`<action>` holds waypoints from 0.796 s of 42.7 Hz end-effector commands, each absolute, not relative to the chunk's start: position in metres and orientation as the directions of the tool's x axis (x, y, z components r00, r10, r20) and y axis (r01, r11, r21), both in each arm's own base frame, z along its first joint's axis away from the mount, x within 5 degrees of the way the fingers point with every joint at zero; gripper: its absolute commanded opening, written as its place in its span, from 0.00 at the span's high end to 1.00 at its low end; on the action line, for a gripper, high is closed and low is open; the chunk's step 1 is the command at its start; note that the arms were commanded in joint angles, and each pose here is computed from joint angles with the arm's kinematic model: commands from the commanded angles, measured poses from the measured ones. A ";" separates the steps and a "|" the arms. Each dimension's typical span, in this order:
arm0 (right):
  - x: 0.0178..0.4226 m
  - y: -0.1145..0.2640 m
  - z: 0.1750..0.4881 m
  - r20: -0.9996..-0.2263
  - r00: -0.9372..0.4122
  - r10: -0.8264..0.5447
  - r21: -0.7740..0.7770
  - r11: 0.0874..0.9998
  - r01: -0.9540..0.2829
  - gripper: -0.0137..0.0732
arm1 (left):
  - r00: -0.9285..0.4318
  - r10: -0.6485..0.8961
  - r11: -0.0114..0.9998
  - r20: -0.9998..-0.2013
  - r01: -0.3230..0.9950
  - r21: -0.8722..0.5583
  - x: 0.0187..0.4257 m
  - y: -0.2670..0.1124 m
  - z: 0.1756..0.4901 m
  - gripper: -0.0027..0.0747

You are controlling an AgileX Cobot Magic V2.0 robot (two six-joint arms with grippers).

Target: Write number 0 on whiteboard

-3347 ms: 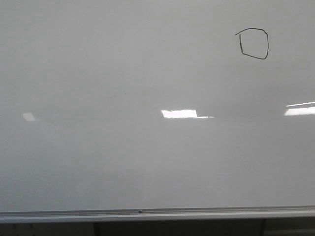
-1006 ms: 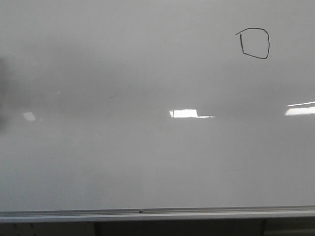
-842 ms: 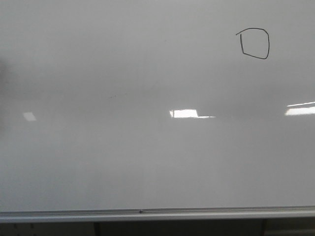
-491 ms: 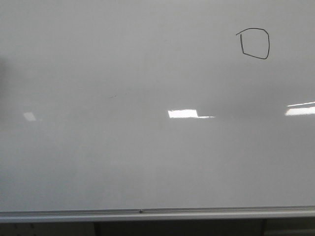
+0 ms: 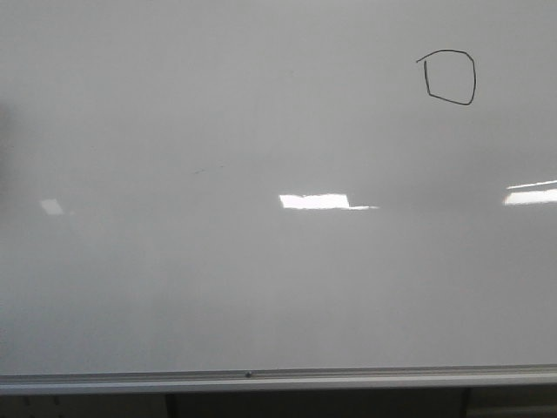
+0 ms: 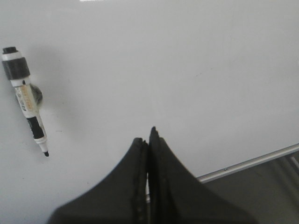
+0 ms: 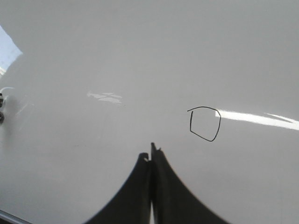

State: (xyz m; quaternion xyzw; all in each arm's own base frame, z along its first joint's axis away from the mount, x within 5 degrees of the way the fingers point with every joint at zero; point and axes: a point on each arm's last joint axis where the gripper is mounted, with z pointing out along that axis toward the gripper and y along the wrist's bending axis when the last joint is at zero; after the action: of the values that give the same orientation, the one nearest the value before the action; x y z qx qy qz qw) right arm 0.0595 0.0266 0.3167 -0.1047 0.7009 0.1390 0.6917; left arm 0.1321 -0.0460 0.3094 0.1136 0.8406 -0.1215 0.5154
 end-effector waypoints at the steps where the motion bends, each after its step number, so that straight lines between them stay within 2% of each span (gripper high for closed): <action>1: 0.060 0.023 0.330 -0.996 0.054 0.076 0.056 0.952 -0.300 0.92 | -0.330 -0.025 0.936 -0.944 0.324 -0.138 0.124 -0.045 0.331 0.99; 24: 0.060 0.023 0.330 -0.996 0.054 0.076 0.056 0.952 -0.300 0.92 | -0.294 -0.046 0.935 -0.955 0.324 -0.145 0.119 -0.043 0.335 0.99; 30: 0.060 0.023 0.330 -0.996 0.054 0.076 0.056 0.952 -0.300 0.92 | -0.170 0.060 0.952 -0.984 0.307 0.005 0.111 -0.035 0.327 0.99; 34: 0.060 0.023 0.330 -0.996 0.054 0.076 0.056 0.952 -0.300 0.92 | -0.091 0.059 0.962 -0.994 0.270 0.032 0.098 -0.027 0.315 0.99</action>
State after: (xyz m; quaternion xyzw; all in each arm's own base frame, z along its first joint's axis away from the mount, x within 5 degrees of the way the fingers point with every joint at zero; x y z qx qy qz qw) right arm 0.0595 0.0266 0.3167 -0.1047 0.7009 0.1390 0.6917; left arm 0.1054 -0.0327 0.3057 0.1235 0.7852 -0.0901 0.6001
